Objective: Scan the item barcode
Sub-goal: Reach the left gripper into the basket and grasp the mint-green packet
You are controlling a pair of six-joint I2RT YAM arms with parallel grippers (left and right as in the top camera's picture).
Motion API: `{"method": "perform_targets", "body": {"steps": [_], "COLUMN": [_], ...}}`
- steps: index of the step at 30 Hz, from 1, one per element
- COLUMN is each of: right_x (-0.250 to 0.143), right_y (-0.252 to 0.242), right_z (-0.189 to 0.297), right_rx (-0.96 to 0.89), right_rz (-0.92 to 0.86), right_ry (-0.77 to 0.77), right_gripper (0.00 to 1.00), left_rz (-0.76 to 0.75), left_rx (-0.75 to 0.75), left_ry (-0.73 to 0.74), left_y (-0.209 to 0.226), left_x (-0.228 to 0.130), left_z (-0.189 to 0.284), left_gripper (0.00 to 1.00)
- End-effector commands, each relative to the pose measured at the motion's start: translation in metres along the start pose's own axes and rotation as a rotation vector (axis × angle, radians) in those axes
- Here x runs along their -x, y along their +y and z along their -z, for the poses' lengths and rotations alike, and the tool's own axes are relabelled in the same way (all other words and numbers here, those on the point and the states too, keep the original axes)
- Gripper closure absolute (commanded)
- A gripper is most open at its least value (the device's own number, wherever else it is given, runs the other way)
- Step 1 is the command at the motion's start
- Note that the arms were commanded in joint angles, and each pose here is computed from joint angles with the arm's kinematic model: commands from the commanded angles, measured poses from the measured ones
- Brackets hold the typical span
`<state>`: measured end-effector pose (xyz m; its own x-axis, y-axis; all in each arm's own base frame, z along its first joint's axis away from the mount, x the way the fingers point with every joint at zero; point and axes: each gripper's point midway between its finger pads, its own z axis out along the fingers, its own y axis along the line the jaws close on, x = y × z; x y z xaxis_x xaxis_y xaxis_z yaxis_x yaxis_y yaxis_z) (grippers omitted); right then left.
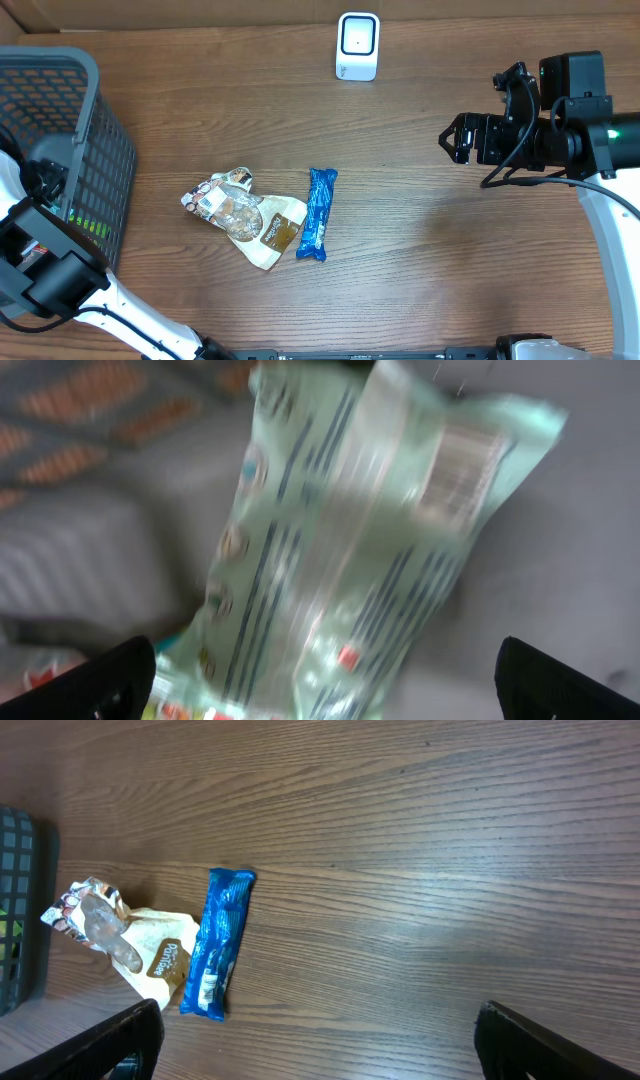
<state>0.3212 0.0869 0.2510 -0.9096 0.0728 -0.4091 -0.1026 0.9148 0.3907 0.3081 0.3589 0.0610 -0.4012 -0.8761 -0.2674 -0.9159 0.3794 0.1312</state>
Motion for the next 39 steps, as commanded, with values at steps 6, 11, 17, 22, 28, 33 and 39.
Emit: {"method": "perform_targets", "body": {"steps": [6, 11, 17, 22, 28, 33, 39], "right_x": [0.006, 0.006, 0.006, 0.007, 0.006, 0.007, 0.007], "right_y": [0.006, 0.006, 0.006, 0.006, 0.006, 0.006, 0.006], "right_z": [0.006, 0.006, 0.006, 0.006, 0.006, 0.006, 0.006], "right_rx": [0.011, 0.011, 0.011, 0.012, 0.012, 0.012, 0.012], "right_rz": [0.022, 0.022, 0.022, 0.023, 0.022, 0.023, 0.022], "right_ry": [-0.025, -0.025, -0.025, -0.028, -0.025, -0.028, -0.028], "right_gripper": [0.00, 0.00, 0.00, 0.00, 0.00, 0.00, 0.00], "left_rz": [-0.018, -0.021, -0.018, -0.023, -0.028, -0.031, -0.022], "left_rx": [0.020, 0.024, 0.025, -0.020, -0.013, -0.031, -0.170], "left_ry": [-0.007, 0.002, 0.014, 0.060, 0.080, 0.110, 0.003], "left_y": [0.003, 0.004, 0.003, -0.005, -0.002, -0.003, -0.022], "left_x": [0.000, -0.002, -0.007, -0.028, -0.034, -0.022, 0.022], "left_z": [-0.013, -0.014, -0.021, -0.041, -0.038, 0.001, 0.097], "left_gripper": [0.24, 0.49, 0.53, 0.60, 0.96, 0.96, 0.96]}}
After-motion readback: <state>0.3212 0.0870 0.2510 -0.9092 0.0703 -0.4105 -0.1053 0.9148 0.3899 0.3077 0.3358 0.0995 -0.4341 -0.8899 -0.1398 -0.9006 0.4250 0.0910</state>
